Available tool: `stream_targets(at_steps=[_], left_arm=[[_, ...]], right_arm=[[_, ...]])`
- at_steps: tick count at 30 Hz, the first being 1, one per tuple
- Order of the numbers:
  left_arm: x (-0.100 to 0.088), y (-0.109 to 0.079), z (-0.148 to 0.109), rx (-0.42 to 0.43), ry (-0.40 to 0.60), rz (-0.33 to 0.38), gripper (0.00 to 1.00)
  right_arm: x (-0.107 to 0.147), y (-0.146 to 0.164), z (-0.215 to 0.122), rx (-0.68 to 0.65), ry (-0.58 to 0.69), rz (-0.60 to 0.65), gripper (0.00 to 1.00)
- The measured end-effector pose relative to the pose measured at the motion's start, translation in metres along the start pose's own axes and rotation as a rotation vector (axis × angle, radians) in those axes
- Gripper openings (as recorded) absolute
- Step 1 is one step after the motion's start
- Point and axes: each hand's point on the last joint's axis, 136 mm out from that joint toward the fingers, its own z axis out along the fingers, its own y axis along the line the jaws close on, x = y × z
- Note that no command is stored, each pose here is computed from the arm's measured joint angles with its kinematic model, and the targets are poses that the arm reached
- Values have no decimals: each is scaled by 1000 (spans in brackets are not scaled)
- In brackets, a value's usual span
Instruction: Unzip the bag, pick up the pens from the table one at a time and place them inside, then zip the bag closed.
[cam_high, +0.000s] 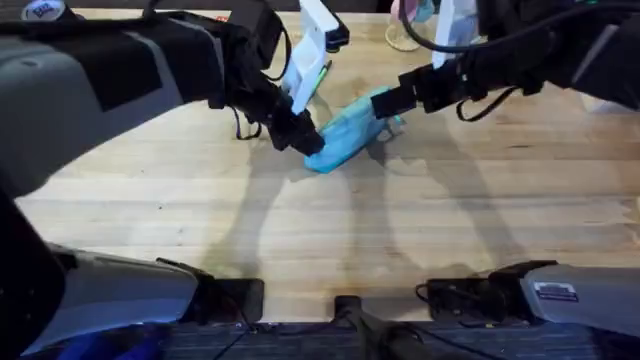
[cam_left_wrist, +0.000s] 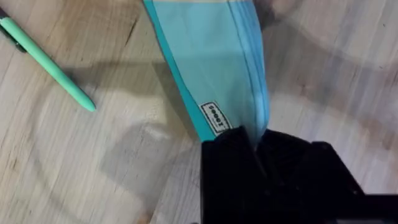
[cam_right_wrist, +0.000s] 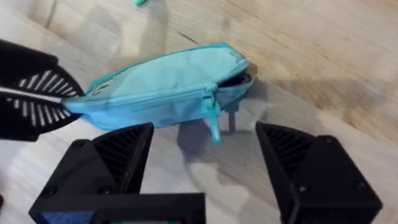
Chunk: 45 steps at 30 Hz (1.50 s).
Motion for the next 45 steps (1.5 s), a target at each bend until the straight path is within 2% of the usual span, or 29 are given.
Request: stream_targets(at_steps=[8,11,15,23,26,32,34,45], left_arm=[[0,0,0,0,0,0,41],[0,0,0,1,1,-1,41],[0,0,0,1,1,-1,41],[0,0,0,1,1,-1,41],[0,0,0,1,1,-1,41],[0,0,0,1,1,-1,42],[0,0,0,1,1,-1,41],[0,0,0,1,1,-1,41]], right_arm=[[4,-7,22,-4,31,10,996],[3,-8,27,-7,30,10,952],[0,-7,28,-10,17,8,804],[-2,-3,28,-27,10,6,440],[-3,-3,28,-27,10,5,350],[-3,-3,28,-25,8,5,68],[-3,-3,28,-25,8,5,41],[-3,0,28,-44,5,5,30]])
